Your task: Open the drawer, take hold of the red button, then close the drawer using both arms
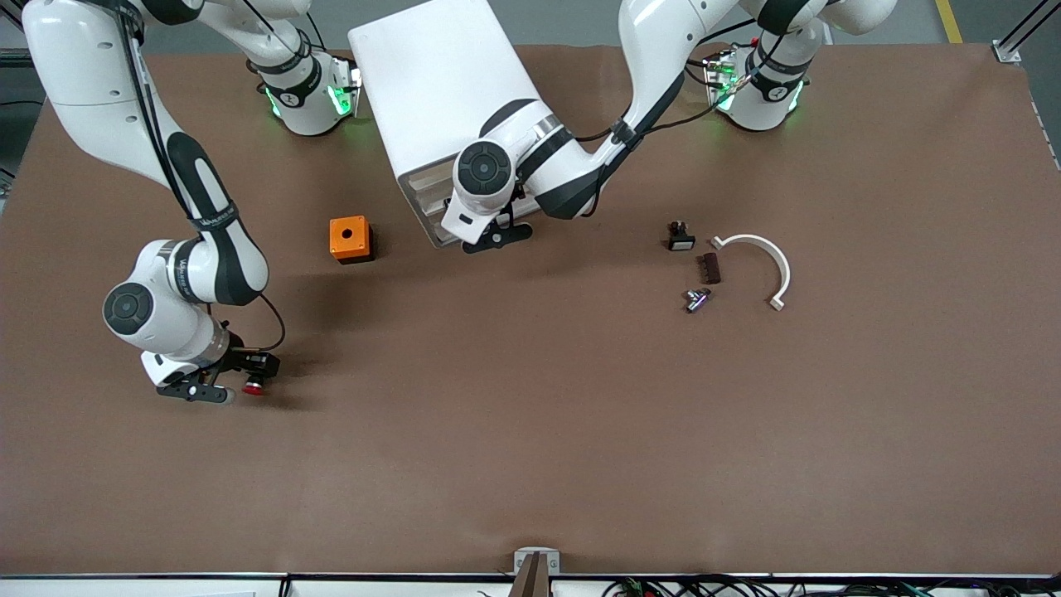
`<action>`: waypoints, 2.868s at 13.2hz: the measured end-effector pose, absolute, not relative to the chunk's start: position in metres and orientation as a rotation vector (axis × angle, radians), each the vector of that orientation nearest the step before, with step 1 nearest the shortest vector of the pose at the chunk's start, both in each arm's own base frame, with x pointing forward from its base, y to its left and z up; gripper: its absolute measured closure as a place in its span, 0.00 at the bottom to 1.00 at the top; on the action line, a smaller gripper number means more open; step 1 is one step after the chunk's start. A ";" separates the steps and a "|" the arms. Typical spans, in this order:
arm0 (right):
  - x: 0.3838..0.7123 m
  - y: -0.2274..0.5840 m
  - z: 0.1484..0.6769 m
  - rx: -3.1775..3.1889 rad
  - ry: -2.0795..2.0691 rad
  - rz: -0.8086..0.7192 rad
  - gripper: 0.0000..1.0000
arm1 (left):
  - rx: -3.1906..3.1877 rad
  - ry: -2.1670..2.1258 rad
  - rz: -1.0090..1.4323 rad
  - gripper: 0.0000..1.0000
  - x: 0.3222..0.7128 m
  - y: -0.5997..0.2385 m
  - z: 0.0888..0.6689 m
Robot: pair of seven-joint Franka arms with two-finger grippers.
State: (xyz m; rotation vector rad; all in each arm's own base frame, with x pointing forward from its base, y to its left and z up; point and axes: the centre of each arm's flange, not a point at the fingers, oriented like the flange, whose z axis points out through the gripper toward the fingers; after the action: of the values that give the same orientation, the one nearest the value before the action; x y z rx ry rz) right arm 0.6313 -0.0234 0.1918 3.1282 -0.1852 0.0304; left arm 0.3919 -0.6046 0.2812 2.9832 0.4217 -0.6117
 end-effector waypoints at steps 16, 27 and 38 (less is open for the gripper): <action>0.617 -0.027 0.452 3.142 -0.096 -0.253 0.00 | 2.868 0.567 -0.615 0.00 0.469 -0.552 0.301; 0.571 -0.021 0.557 3.158 -0.045 -0.126 0.00 | 2.887 0.471 -0.380 0.00 0.582 -0.315 0.440; 0.567 -0.047 0.597 3.159 -0.096 -0.091 0.00 | 3.041 0.199 -0.385 0.00 0.570 -0.105 0.497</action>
State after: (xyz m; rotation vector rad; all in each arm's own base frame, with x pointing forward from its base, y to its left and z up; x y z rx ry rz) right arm 0.5675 -0.0467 0.5968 3.1587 -0.0956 -0.0915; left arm 0.5704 -0.1048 0.4970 3.0408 0.1986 -0.3850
